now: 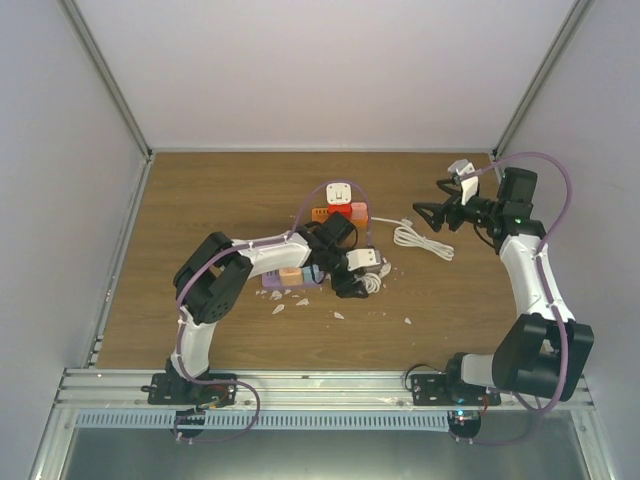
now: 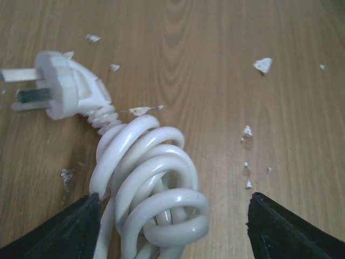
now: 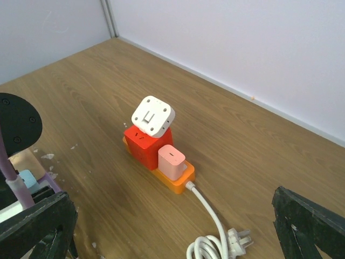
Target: Pull the plug off the socket
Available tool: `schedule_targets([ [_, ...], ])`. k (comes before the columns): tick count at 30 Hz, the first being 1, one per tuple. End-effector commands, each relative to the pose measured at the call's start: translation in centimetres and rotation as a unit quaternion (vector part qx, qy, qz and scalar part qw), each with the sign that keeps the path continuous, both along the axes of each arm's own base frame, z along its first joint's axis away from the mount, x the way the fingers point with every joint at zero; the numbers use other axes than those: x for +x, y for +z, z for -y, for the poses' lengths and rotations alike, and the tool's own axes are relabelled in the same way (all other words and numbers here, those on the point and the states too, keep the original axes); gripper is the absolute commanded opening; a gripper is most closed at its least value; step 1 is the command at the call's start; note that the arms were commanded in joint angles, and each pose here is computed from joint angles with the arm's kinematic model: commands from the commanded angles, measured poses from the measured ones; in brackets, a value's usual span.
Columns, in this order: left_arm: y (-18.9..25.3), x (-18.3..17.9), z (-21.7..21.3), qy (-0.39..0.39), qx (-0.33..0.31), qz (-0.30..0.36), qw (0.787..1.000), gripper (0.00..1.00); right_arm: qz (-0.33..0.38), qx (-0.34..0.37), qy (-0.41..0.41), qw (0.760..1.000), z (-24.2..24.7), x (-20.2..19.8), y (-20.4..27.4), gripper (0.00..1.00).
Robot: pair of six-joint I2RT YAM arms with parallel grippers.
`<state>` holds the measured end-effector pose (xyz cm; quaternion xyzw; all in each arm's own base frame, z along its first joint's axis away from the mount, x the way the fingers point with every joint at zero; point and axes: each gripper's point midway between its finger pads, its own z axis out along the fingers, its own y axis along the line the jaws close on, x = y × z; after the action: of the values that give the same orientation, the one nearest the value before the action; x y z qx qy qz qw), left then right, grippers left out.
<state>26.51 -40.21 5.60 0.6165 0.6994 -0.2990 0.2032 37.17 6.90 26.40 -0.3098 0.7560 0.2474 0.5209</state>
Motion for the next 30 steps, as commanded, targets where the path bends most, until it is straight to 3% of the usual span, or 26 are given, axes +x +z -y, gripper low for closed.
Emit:
schedule_targets([
  [1,3.9,-1.1,0.3,-0.033,-0.053,0.013,0.998,0.81,0.019,0.011,0.025,0.999,-0.5,-0.9,0.9,1.00],
  [3,4.7,-1.1,-0.4,-0.033,-0.060,0.010,0.998,0.96,0.024,0.013,0.032,0.999,-0.7,-1.1,1.1,1.00],
  [4,5.2,-1.1,-0.7,-0.032,-0.065,0.009,0.997,0.99,0.026,0.014,0.035,0.999,-0.8,-1.2,1.3,1.00],
  [13,9.5,-1.9,-4.7,-0.021,-0.106,0.018,0.994,0.99,0.021,0.024,0.092,0.995,-3.7,-2.4,0.7,1.00],
  [22,13.7,0.0,-11.9,0.075,-0.148,0.042,0.985,0.99,0.032,0.001,0.171,0.985,-8.1,-3.9,-0.3,1.00],
  [30,13.2,0.3,-18.6,0.124,-0.166,0.073,0.976,0.99,0.015,0.009,0.220,0.975,-11.9,-6.6,-1.6,1.00],
])
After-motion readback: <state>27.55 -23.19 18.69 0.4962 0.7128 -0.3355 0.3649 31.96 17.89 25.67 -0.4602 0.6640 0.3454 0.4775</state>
